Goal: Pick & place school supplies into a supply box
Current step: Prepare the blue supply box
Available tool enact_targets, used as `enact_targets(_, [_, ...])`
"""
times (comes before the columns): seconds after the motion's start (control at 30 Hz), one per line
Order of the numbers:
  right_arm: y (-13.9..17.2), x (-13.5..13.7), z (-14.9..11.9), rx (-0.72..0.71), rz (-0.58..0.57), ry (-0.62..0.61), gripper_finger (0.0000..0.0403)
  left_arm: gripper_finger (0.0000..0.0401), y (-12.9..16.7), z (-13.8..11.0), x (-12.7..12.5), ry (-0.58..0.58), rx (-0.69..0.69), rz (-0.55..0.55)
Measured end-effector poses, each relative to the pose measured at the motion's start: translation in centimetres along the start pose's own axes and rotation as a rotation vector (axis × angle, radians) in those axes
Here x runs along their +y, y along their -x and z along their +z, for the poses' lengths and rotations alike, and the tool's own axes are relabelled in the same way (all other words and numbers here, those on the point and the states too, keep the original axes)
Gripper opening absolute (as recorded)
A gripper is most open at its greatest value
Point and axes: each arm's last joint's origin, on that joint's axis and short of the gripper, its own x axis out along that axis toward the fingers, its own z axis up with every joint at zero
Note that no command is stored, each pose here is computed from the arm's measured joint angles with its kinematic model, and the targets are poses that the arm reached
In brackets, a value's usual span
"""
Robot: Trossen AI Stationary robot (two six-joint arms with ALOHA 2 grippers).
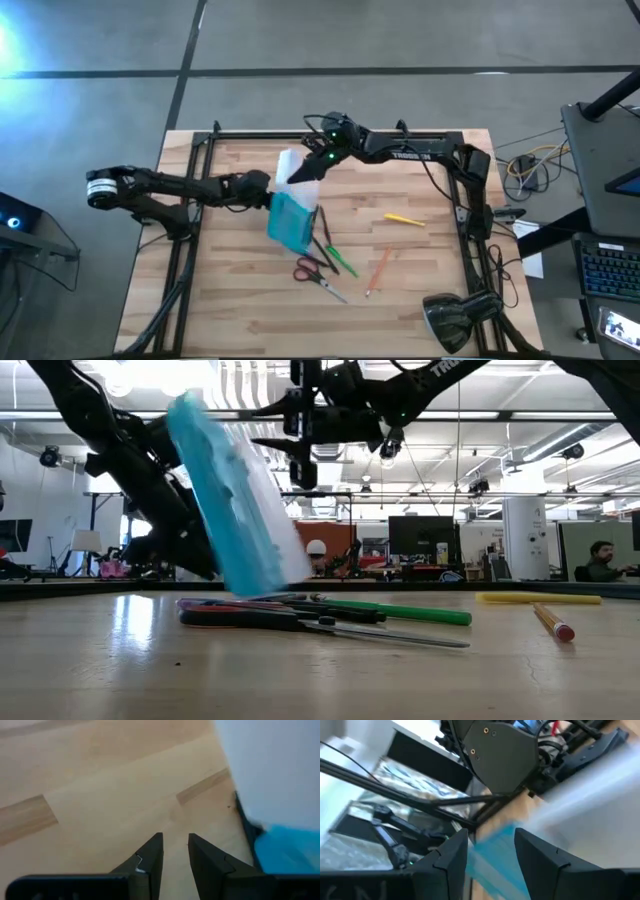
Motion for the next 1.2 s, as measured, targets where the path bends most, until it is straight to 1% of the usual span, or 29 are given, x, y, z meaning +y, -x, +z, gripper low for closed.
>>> enact_targets(0.1, [-0.7,-0.2,0.0,0.007,0.003,-0.012,0.0155,0.0076,0.9,-0.2,0.3,-0.006,0.026,0.03])
enact_targets(0.23, [-0.9,-0.9,0.0,-0.01,-0.036,-0.004,0.0155,0.0076,2.4,-1.1,1.6,-0.033,0.106,0.162])
enact_targets(0.33, [-0.3,-1.5,0.4,-0.038,-0.08,0.016,0.0155,0.0076,4.0,-1.6,2.4,-0.046,0.136,0.242])
enact_targets(0.43, [0.8,-1.9,0.9,-0.048,-0.109,0.008,0.0155,0.0076,5.5,-1.7,2.8,-0.049,0.115,0.264])
enact_targets(0.5, [1.9,-2.1,1.2,-0.044,-0.15,-0.009,0.0155,0.0076,6.3,-1.6,2.8,-0.035,0.084,0.243])
enact_targets(0.53, [2.5,-2.3,1.2,-0.041,-0.184,-0.023,0.0155,0.0076,6.7,-1.5,2.8,-0.026,0.066,0.226])
enact_targets(0.6, [4.0,-2.6,1.1,-0.044,-0.312,-0.05,0.0155,0.0076,7.3,-1.3,2.7,-0.007,0.031,0.19])
enact_targets(0.7, [6.2,-3.7,0.3,-0.029,-0.609,-0.089,0.0155,0.0076,8.0,-0.9,2.4,0.023,-0.026,0.126])
enact_targets(0.73, [6.9,-4.2,-0.2,0.001,-0.692,-0.118,0.0155,0.0076,8.2,-0.8,2.2,0.028,-0.045,0.103])
enact_targets(0.77, [7.6,-4.7,-0.5,0.028,-0.744,-0.136,0.0155,0.0076,8.3,-0.6,2.0,0.034,-0.07,0.074])
enact_targets(0.87, [8.7,-6.2,-1.3,0.092,-0.862,-0.206,0.0155,0.0076,8.5,-0.1,1.5,0.048,-0.123,0.009])
enact_targets(0.93, [9.0,-7.2,-1.8,0.102,-0.963,-0.216,0.0155,0.0076,8.4,0.2,1.1,0.069,-0.142,-0.023])
enact_targets(1.0, [9.1,-8.1,-2.3,0.115,-1.073,-0.217,0.0151,0.0076,8.2,0.1,1.1,0.074,-0.122,-0.026])
enact_targets(1.03, [9.1,-8.6,-2.6,0.134,-1.106,-0.215,0.0148,0.0076,8.0,0.1,1.1,0.074,-0.103,-0.029])
enact_targets(1.1, [9.1,-9.2,-3.3,0.187,-1.135,-0.223,0.0135,0.0076,7.7,-0.2,1.2,0.079,-0.057,-0.022])
enact_targets(1.2, [9.1,-10.1,-4.2,0.242,-1.154,-0.238,0.0107,0.0076,7.1,-0.5,1.2,0.08,0.008,-0.012])
